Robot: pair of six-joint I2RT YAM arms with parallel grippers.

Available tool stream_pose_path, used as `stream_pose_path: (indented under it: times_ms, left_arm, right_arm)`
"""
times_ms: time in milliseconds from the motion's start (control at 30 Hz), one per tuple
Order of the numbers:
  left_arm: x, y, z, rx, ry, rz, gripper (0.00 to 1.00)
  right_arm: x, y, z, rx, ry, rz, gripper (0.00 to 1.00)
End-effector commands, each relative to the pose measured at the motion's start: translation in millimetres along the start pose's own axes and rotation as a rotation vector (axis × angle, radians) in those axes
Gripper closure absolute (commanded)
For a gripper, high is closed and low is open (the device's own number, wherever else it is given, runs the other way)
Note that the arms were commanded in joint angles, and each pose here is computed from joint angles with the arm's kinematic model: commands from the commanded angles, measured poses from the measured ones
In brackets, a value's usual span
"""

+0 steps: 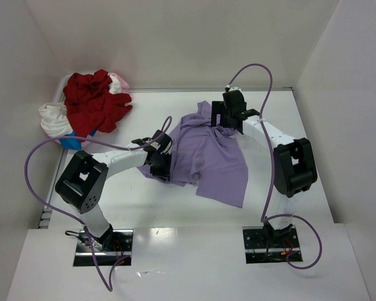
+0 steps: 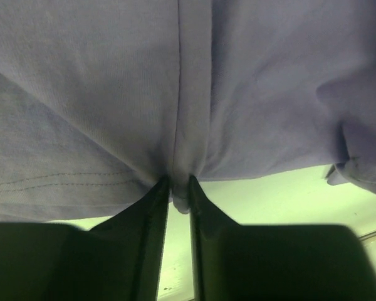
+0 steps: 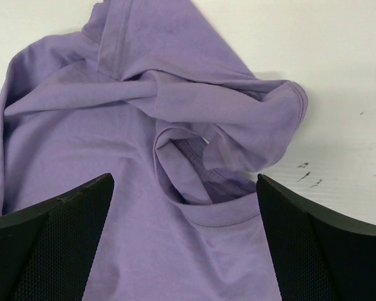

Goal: Fold and stack the t-shirts
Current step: Flatten out the tshirt

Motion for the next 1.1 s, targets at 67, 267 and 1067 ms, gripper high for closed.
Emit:
stream_pose_path:
  times_ms: [67, 267, 1067]
  left_arm:
    - [3, 0, -2, -0.021, 0.008, -0.004, 0.8]
    - [-11, 2, 5, -0.018, -0.028, 0.03, 1.0]
    - [-186, 27, 100, 0.087, -0.458, 0.445, 1.0]
  right_arm:
    - [-17, 5, 25, 0.034, -0.095, 0.038, 0.0]
    - [-17, 5, 25, 0.034, -0.095, 0.038, 0.0]
    - [-19, 28, 48, 0.09, -0.12, 0.135, 0.0]
Point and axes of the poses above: each gripper's point midway between its finger pads, its own x axis out along the fingers, its own y axis along the line the jaws close on, z = x × y, the point moved 5 cm from there along -x, back along the fingers, and after that the axes turned 10 degrees about x, right-handed, at the moved point
